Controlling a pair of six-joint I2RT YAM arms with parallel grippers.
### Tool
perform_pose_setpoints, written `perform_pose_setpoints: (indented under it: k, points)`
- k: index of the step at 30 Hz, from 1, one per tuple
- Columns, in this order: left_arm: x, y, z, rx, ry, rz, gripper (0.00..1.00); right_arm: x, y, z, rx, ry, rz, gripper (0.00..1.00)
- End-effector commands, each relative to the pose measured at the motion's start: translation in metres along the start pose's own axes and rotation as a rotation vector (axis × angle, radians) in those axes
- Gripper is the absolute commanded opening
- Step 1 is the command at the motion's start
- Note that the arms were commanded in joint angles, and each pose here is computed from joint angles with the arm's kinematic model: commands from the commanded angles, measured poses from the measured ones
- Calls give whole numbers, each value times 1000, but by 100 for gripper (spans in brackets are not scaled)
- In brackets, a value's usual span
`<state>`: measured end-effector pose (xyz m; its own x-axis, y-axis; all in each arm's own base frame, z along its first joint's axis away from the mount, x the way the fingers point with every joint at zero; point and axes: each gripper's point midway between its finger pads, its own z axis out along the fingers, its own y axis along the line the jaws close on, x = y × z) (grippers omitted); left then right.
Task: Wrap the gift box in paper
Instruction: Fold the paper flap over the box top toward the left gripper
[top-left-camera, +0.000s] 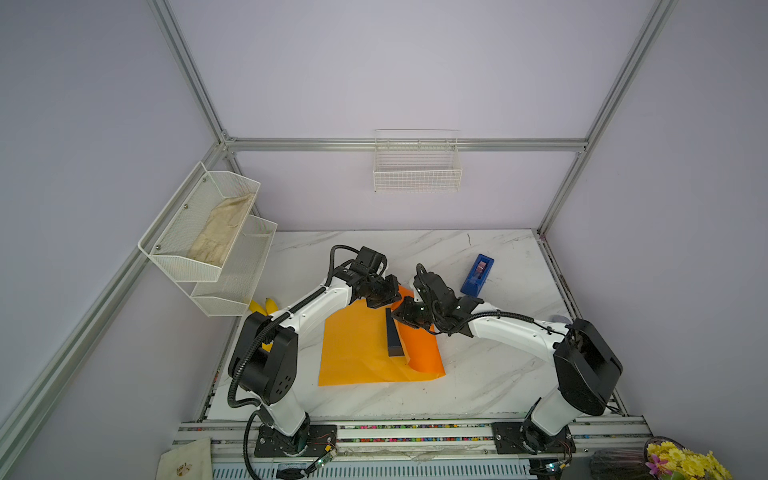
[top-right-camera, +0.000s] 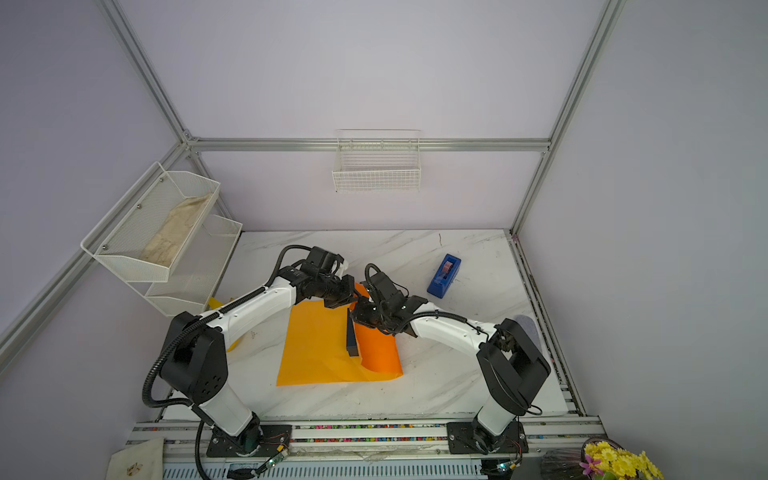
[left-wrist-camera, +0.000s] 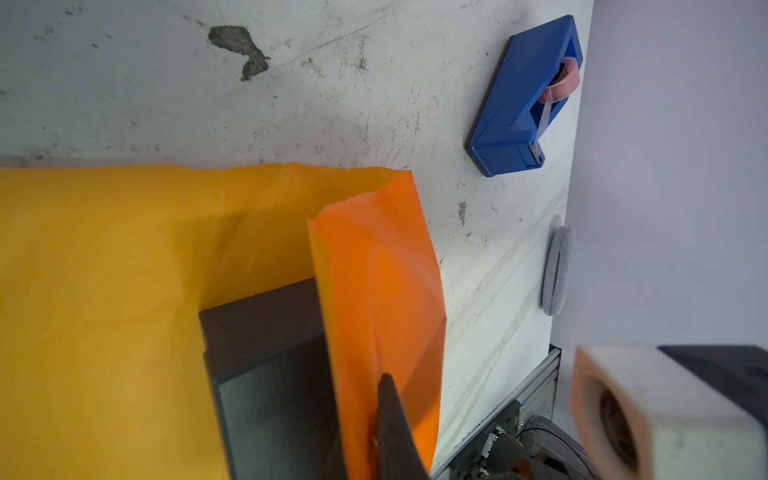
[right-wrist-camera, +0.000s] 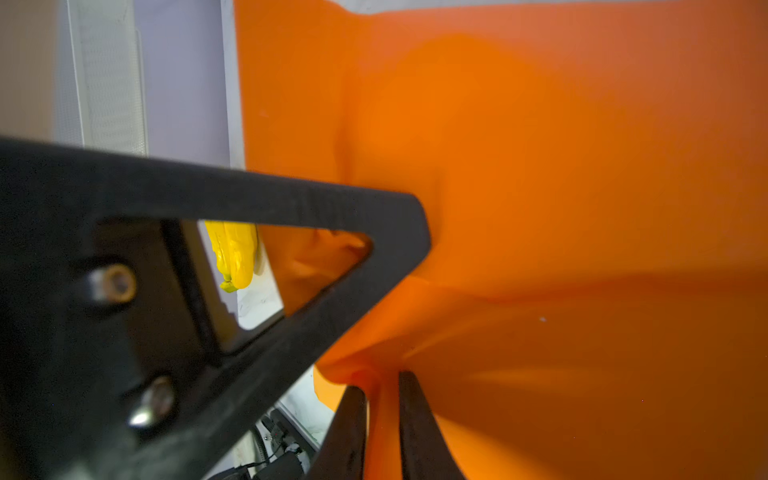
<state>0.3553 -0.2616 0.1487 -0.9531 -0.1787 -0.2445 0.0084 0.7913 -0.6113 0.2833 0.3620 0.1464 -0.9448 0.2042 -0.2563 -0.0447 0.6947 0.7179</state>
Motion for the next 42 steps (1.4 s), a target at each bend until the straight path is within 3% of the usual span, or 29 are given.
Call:
perform_pose_setpoints:
  k: [1,5,8,11,17,28,30,33,37,42]
  points:
    - [-27,-21,-16,33,-64,83,0,-4,16,-12,-23,-12,-18,30]
    - [-31,-15,-12,39,-43,101,0,-8,12,-29,-36,-9,-22,46]
    - [-33,-8,-11,19,-32,119,0,-15,3,-46,-38,-36,-4,48]
    - [-34,-3,-8,11,-11,128,0,-19,-12,-53,-27,-48,4,48]
    - [-29,7,-5,-25,11,121,0,2,-25,-28,-31,101,-57,40]
    - [-26,28,-17,-125,1,119,2,22,-55,-2,12,186,-25,36]
    - [-26,32,-15,-132,4,108,7,25,-63,1,30,195,-17,36]
    - [-26,34,-22,-130,9,103,29,29,-73,4,55,203,-11,35]
    - [-16,41,-44,-114,-10,81,42,30,-79,5,68,195,-6,35]
    - [26,50,-45,-38,68,28,53,31,-77,7,55,202,4,35]
